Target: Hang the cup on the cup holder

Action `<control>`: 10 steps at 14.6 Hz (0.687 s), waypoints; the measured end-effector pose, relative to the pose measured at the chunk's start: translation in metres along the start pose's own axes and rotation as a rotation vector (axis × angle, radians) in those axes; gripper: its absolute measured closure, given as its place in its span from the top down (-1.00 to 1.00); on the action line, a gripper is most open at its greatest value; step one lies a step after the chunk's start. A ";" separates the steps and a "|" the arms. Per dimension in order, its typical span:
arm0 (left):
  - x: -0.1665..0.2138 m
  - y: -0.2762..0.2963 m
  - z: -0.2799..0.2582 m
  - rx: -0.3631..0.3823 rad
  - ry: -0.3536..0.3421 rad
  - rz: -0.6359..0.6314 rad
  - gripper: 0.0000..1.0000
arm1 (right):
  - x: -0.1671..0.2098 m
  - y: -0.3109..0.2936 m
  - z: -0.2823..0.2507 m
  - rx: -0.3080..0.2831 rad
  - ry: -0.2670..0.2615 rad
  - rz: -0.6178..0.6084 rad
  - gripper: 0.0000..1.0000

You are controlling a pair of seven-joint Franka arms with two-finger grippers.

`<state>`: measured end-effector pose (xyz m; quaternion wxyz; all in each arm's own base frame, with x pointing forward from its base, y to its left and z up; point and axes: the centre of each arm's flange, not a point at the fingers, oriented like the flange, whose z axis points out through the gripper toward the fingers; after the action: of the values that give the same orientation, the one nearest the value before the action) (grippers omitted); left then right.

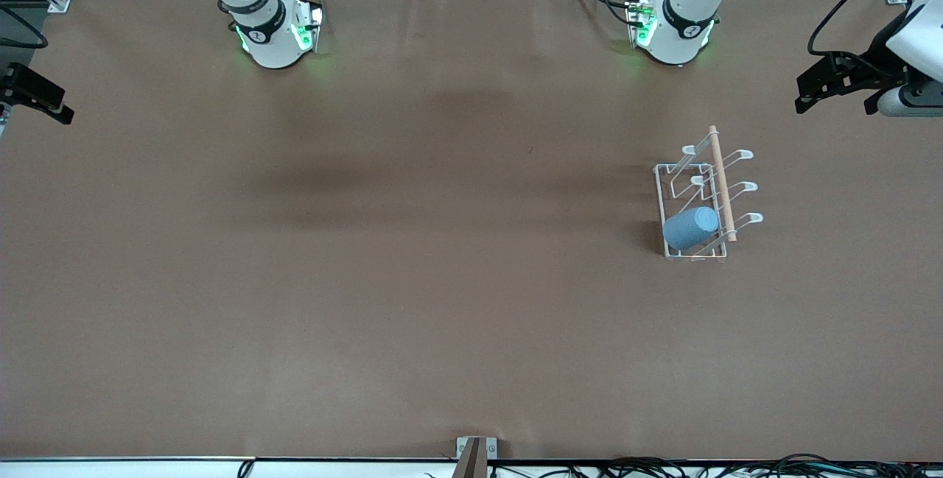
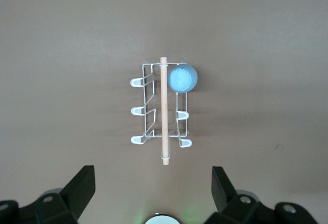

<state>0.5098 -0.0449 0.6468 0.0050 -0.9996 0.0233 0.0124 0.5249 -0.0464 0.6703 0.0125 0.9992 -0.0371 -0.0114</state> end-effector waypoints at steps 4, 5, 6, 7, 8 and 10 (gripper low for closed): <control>0.000 0.001 -0.001 0.000 0.006 0.002 1.00 | 0.000 0.001 0.000 0.000 0.000 0.001 1.00; 0.000 0.001 -0.001 0.000 0.007 0.002 1.00 | 0.000 0.001 0.000 0.000 0.000 0.001 1.00; 0.001 0.001 -0.001 0.000 0.009 0.001 1.00 | 0.000 0.001 0.000 0.000 0.000 0.001 1.00; 0.001 0.001 -0.002 0.000 0.012 0.001 1.00 | 0.000 0.001 0.000 0.000 0.000 0.001 1.00; 0.001 0.001 -0.004 -0.001 0.017 0.001 1.00 | 0.000 0.001 0.000 0.000 0.000 0.001 1.00; 0.002 0.000 -0.006 -0.001 0.021 0.000 1.00 | 0.000 0.001 0.000 0.000 0.000 0.002 1.00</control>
<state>0.5123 -0.0452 0.6524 0.0042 -0.9997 0.0232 0.0021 0.5248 -0.0474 0.6703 0.0125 0.9991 -0.0380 -0.0113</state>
